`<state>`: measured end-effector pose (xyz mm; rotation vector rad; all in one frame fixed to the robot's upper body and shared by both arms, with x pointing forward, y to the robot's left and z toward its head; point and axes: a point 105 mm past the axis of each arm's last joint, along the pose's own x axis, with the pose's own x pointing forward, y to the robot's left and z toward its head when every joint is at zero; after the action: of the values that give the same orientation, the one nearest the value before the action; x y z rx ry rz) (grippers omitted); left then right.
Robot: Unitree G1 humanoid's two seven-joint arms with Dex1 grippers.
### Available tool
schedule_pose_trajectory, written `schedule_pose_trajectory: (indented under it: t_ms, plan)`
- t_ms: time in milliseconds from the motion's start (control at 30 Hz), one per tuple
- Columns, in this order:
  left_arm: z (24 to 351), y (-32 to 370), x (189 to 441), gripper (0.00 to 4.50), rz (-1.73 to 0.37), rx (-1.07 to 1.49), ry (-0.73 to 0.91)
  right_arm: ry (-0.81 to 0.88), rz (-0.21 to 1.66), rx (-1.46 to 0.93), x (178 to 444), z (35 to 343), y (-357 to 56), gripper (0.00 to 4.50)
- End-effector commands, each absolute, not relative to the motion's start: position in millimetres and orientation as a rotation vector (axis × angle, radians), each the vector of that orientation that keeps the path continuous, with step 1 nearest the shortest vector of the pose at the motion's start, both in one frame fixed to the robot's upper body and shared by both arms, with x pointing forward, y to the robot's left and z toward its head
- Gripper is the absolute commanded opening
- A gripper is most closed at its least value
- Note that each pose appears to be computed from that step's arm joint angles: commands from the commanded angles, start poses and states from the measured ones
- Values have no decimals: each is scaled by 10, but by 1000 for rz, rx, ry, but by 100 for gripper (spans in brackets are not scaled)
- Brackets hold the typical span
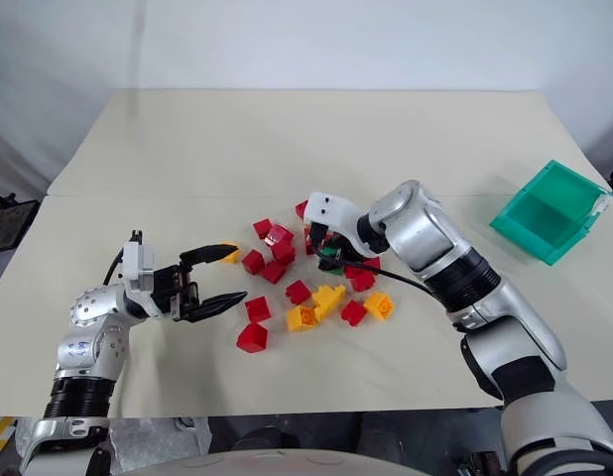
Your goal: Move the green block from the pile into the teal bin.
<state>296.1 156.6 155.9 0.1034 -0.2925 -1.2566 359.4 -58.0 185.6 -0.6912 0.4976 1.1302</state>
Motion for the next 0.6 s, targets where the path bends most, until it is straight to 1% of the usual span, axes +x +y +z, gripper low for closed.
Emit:
schedule_pose_trajectory:
  t_ms: [33, 133, 200, 267, 400, 500, 600]
  plan:
    - [1626, 1465, 2959, 450, -1295, 111, -320, 327, 1140, -599, 3526, 2232, -627, 147]
    - [1657, 1393, 2953, 450, -1320, 109, -324, 261, 1131, -537, 3480, 2359, -718, 147]
    - [1673, 1263, 2944, 450, -1370, 118, -314, 182, 1057, -463, 3445, 2517, -976, 147]
    - [1683, 1165, 2939, 450, -1403, 127, -307, 118, 978, -438, 3409, 2612, -1200, 147]
    - [1764, 906, 2998, 450, -1425, 146, -327, -9, 641, -420, 3337, 2800, -1940, 147]
    - [1792, 752, 3116, 450, -1394, 171, -323, -14, 428, -401, 3230, 2806, -2395, 147]
    - [1830, 511, 3294, 450, -1361, 174, -289, 28, 196, -410, 3059, 2703, -2942, 147]
